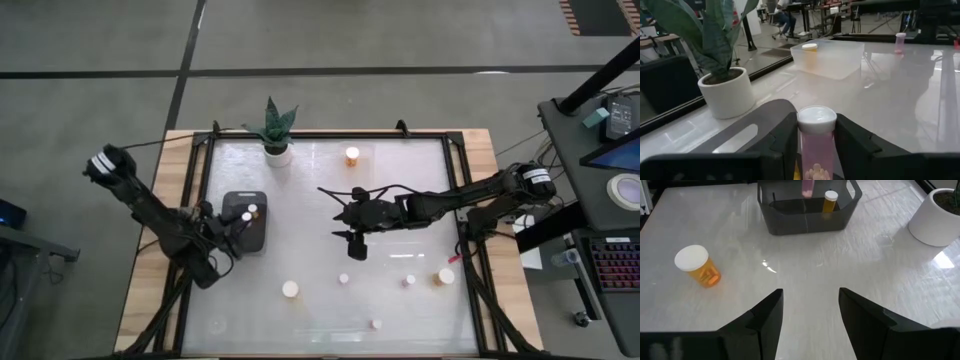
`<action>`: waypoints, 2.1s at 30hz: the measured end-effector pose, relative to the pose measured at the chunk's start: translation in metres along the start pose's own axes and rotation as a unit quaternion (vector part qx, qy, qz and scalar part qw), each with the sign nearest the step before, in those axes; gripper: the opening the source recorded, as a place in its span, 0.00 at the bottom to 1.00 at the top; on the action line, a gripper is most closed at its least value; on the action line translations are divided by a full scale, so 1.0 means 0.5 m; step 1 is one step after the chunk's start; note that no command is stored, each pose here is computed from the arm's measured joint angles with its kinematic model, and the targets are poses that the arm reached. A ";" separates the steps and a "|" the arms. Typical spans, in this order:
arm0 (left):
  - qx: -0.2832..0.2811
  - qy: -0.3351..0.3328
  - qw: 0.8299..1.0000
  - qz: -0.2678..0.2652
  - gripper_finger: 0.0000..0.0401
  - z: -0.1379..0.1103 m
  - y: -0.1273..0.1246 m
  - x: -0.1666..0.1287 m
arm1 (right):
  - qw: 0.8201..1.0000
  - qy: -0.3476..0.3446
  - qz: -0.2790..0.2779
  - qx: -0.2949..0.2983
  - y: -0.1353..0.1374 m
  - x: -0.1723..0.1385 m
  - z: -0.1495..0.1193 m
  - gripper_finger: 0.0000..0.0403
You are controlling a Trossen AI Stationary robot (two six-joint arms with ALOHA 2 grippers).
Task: Pick and place medicine bottles into bin by pill shape (circle, oval)
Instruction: Put the small pink pill bottle into the black bin
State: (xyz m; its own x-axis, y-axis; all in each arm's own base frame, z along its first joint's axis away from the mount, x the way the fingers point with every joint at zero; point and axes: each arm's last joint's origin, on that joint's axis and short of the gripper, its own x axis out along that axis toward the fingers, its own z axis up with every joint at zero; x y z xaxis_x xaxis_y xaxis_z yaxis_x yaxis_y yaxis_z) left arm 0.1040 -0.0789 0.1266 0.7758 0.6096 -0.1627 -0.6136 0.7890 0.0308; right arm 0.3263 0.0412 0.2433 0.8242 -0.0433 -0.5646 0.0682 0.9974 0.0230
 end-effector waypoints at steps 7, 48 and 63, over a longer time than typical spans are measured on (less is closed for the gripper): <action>0.004 -0.002 1.000 0.005 0.24 -0.022 -0.004 0.005 | 1.000 0.000 0.000 -0.001 0.000 0.000 0.000 0.45; -0.031 0.024 0.999 -0.031 0.32 0.055 -0.021 -0.007 | 1.000 0.022 -0.003 0.019 -0.001 0.000 -0.009 0.46; 0.003 -0.018 0.998 -0.067 0.32 0.195 -0.060 -0.028 | 0.981 0.143 0.056 0.116 0.066 -0.020 -0.060 0.44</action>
State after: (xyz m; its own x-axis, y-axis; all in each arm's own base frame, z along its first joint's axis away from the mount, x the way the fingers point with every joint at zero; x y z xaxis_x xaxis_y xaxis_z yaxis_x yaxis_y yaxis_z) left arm 0.1259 -0.1038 0.2241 0.8558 0.5006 -0.1305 -0.5029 0.8642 0.0171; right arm 0.3036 0.0761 0.2251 0.6440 0.1174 -0.7560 0.1398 0.9535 0.2672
